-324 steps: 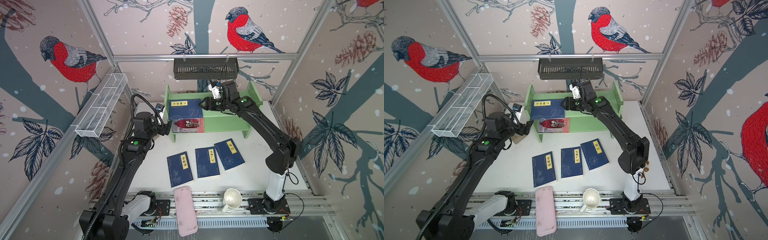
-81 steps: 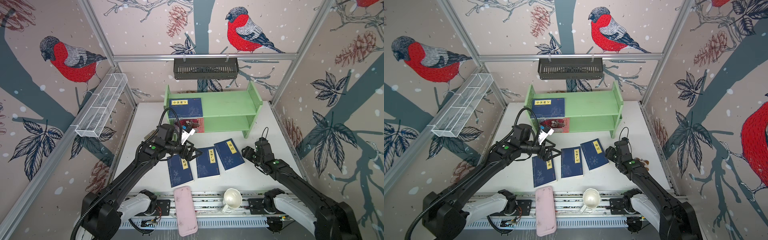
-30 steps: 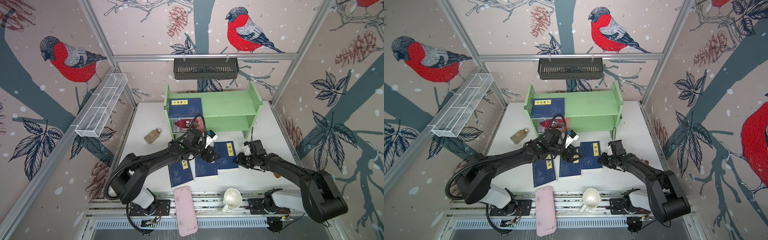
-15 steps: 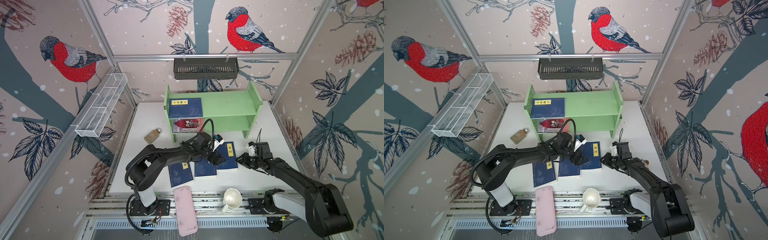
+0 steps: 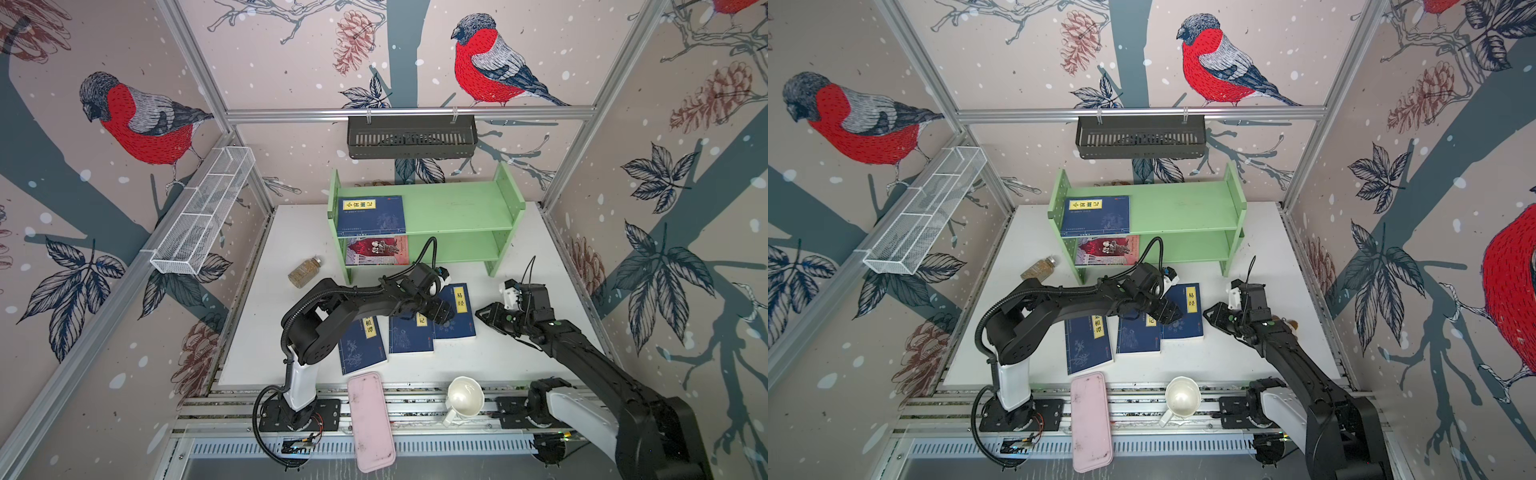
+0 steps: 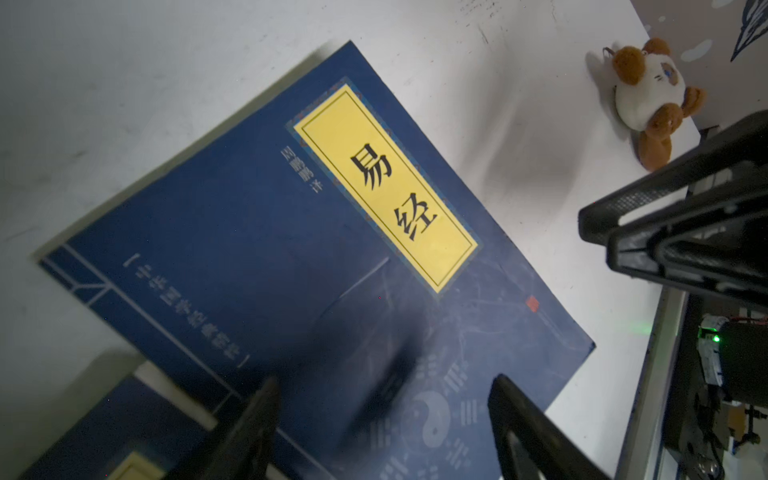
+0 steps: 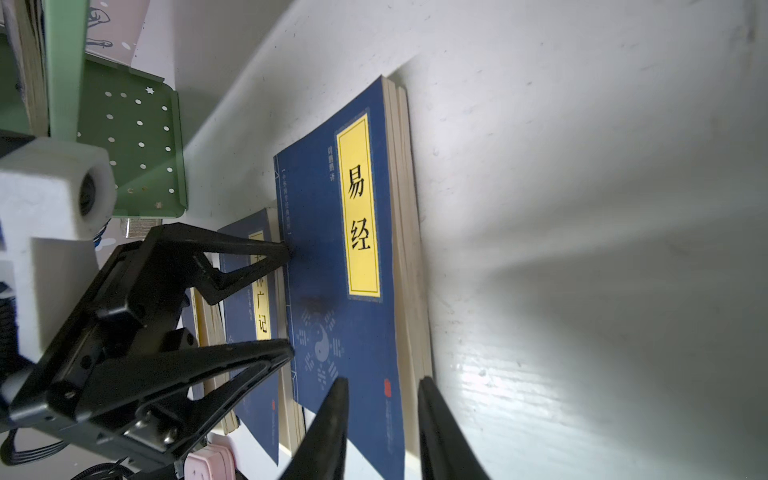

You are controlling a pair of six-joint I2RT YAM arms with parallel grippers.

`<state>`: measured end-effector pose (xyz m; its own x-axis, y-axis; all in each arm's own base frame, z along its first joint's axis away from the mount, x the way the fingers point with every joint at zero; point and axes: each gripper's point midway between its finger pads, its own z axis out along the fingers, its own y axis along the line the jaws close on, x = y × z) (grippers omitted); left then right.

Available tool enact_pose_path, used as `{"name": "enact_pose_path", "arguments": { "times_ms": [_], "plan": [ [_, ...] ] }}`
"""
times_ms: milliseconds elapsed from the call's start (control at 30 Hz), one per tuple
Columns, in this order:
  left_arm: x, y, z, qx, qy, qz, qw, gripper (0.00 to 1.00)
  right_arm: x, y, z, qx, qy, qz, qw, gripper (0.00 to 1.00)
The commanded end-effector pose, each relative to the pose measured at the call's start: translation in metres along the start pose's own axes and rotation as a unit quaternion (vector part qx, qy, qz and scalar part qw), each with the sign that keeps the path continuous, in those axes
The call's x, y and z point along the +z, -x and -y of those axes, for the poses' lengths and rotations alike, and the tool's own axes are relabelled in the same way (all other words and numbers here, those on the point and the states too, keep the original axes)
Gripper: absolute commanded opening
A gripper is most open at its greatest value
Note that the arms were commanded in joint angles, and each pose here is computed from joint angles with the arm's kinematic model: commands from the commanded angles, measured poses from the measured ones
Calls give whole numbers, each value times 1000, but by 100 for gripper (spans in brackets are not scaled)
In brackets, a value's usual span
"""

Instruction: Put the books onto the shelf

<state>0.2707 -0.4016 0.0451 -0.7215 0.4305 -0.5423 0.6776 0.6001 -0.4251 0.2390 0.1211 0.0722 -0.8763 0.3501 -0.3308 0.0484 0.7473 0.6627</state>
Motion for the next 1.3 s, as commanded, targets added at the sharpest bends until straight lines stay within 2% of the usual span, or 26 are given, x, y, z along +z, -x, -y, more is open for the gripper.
{"name": "enact_pose_path", "arguments": {
  "times_ms": [0, 333, 500, 867, 1267],
  "plan": [
    [2, -21, -19, -28, 48, -34, 998, 81, -3, -1, 1, 6, -5, 0, 1000, 31],
    [-12, -17, -33, -25, 98, -12, 995, 84, -6, 2, -1, 5, -2, 5, 1000, 32],
    [-7, -25, -39, -26, 108, -27, 993, 84, -5, 1, -1, 6, -2, 2, 1000, 32],
    [5, -31, -7, -26, 21, -51, 998, 83, 1, 0, 0, 8, 6, -6, 1000, 37],
    [8, -36, 5, -16, -12, -57, 998, 82, 17, -9, 17, 16, -13, -33, 999, 39]
  ]
}}
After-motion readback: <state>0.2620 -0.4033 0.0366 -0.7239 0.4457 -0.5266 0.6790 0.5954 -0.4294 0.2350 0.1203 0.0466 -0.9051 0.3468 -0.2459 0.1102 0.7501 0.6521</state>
